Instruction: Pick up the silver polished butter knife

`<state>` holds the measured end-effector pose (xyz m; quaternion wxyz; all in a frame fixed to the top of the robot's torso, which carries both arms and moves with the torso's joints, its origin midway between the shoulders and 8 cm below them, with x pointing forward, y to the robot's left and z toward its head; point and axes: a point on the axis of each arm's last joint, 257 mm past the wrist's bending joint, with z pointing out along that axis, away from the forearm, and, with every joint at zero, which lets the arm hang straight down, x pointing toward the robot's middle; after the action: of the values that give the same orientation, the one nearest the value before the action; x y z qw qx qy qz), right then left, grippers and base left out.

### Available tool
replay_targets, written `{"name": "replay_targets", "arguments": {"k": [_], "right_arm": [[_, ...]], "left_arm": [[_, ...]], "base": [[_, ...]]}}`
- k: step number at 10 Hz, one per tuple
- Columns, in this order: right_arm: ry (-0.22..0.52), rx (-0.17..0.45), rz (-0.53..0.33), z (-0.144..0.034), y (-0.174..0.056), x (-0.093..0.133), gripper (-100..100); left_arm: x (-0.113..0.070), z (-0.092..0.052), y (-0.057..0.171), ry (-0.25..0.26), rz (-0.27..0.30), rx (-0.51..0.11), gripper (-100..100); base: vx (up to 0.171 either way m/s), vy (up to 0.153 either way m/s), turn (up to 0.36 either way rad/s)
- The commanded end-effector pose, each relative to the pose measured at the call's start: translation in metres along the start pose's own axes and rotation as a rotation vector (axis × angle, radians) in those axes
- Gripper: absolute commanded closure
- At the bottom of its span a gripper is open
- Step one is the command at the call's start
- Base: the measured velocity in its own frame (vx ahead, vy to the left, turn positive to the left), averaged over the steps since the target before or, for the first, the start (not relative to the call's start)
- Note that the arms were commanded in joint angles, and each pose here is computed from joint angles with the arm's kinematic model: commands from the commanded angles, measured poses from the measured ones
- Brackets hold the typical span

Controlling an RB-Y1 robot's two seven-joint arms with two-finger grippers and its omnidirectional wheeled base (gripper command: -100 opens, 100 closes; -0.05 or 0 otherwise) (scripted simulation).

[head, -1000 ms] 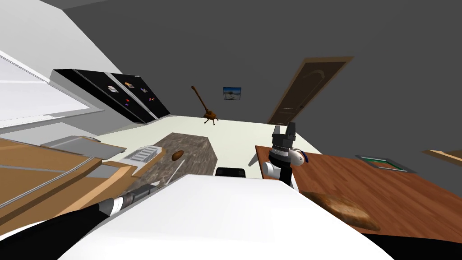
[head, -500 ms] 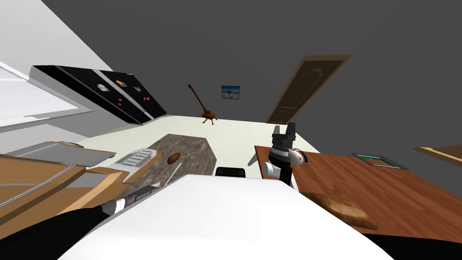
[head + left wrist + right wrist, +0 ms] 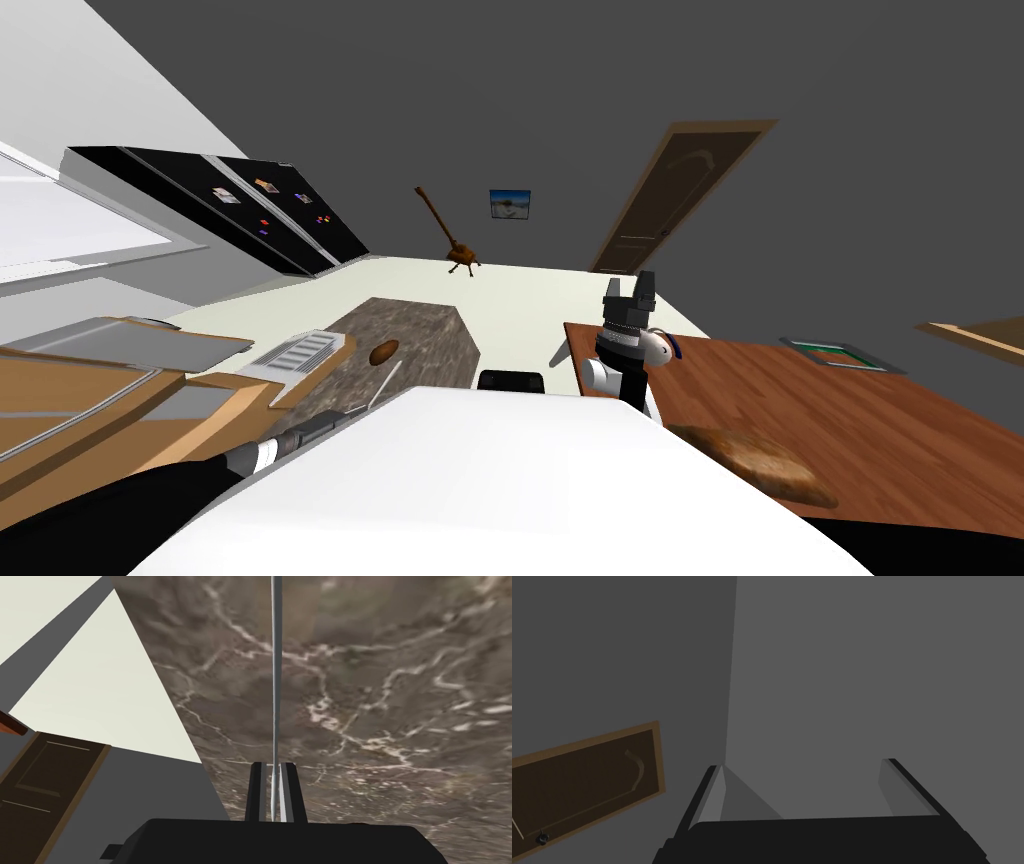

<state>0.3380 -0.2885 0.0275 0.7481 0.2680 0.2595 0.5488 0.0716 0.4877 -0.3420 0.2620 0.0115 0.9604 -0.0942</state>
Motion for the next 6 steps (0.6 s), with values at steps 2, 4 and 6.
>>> {"name": "replay_targets", "arguments": {"k": [2,4,6], "right_arm": [[0.000,0.000,0.000,0.000,0.000,0.000,0],[0.000,0.000,0.000,0.000,0.000,0.000,0],[0.000,0.000,0.000,0.000,0.000,0.000,0]], "left_arm": [[0.000,0.000,0.000,0.000,0.000,0.000,0],[-0.010,-0.009,-0.006,0.007,0.006,0.011,100],[-0.008,-0.006,-0.003,0.005,0.003,0.008,0]], "base": [[0.000,0.000,0.000],[-0.018,0.015,0.119],[-0.006,0.005,0.011]]}}
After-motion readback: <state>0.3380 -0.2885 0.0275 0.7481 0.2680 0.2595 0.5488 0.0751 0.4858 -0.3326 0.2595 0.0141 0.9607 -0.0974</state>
